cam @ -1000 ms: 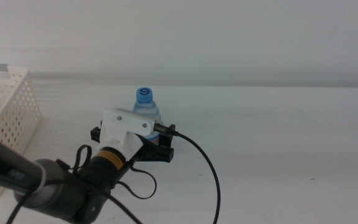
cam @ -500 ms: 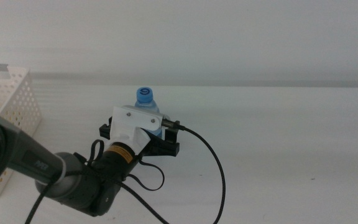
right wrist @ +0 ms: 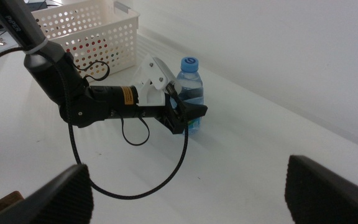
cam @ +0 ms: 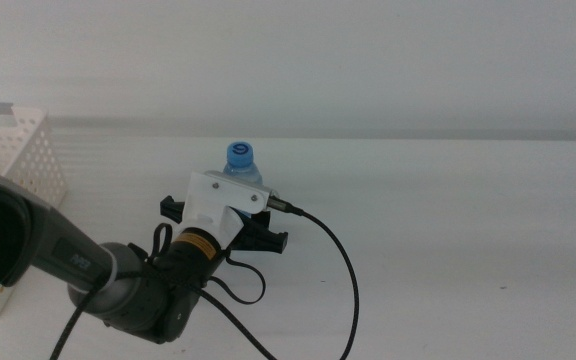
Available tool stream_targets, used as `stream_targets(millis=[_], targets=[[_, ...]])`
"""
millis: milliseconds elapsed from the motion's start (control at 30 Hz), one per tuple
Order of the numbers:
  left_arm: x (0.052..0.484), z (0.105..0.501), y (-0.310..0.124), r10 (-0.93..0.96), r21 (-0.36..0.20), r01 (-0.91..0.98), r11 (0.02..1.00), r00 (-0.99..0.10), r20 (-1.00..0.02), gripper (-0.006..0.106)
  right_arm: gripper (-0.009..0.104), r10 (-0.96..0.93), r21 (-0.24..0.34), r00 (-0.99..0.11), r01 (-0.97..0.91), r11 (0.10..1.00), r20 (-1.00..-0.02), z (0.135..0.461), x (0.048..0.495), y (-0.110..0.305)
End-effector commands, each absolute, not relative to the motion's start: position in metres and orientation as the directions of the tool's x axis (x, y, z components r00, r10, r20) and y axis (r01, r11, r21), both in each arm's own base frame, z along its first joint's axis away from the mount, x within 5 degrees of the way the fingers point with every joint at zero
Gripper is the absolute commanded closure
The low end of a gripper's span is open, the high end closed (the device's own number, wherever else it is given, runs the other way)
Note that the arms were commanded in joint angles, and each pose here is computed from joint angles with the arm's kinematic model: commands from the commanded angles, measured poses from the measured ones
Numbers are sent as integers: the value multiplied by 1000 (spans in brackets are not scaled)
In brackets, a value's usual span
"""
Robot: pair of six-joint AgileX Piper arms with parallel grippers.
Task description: Use arms to grab the bottles and put them into the dustbin to the left of the table.
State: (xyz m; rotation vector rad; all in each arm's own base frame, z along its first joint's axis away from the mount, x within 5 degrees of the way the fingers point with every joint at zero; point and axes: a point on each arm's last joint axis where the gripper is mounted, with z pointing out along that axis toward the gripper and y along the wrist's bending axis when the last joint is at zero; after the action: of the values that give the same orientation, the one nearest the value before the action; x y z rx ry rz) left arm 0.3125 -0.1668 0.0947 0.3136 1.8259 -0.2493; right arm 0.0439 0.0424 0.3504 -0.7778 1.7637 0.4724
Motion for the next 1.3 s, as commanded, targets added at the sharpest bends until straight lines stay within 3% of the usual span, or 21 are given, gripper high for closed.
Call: stream_targets(millis=[0, 33, 100, 267, 400, 533, 667, 900, 1033, 1167, 1267], targets=[[314, 97, -167, 71, -13, 333, 943, -239, -968, 84, 13, -273, -72, -175, -707, 703, -946, 350, 44, 42], [309, 102, -165, 27, -54, 324, 945, -242, -970, 102, 13, -273, -72, -175, -707, 703, -946, 350, 44, 42], [302, 109, -160, 19, -61, 322, 945, -240, -971, 102, 13, -273, -72, -175, -707, 703, -946, 350, 44, 42], [271, 139, -141, 91, -6, 316, 949, -289, -953, 102, 13, -273, -72, -175, -707, 703, -946, 350, 44, 42], [248, 167, -131, 95, -52, 334, 941, -410, -907, 102, 13, -273, -72, -175, -707, 703, -946, 350, 44, 42], [232, 192, -118, 142, -59, 347, 936, -525, -839, 102, 13, -273, -72, -175, -707, 703, -946, 350, 44, 42], [228, 226, -98, 220, -90, 394, 915, -673, -706, 102, 13, -273, -72, -175, -707, 703, -946, 350, 44, 42], [257, 306, -38, 391, 7, 458, 889, -751, -532, 102, 13, -273, -72, -175, -707, 703, -946, 350, 44, 42], [287, 342, 11, 372, 49, 402, 914, -786, -493, 102, 13, -273, -72, -175, -707, 703, -946, 350, 44, 42], [312, 356, 62, 312, 96, 300, 949, -847, -431, 102, 13, -273, -72, -175, -707, 703, -946, 350, 44, 42], [320, 359, 93, 258, 89, 242, 966, -892, -372, 102, 13, -273, -72, -175, -707, 703, -946, 350, 44, 42]])
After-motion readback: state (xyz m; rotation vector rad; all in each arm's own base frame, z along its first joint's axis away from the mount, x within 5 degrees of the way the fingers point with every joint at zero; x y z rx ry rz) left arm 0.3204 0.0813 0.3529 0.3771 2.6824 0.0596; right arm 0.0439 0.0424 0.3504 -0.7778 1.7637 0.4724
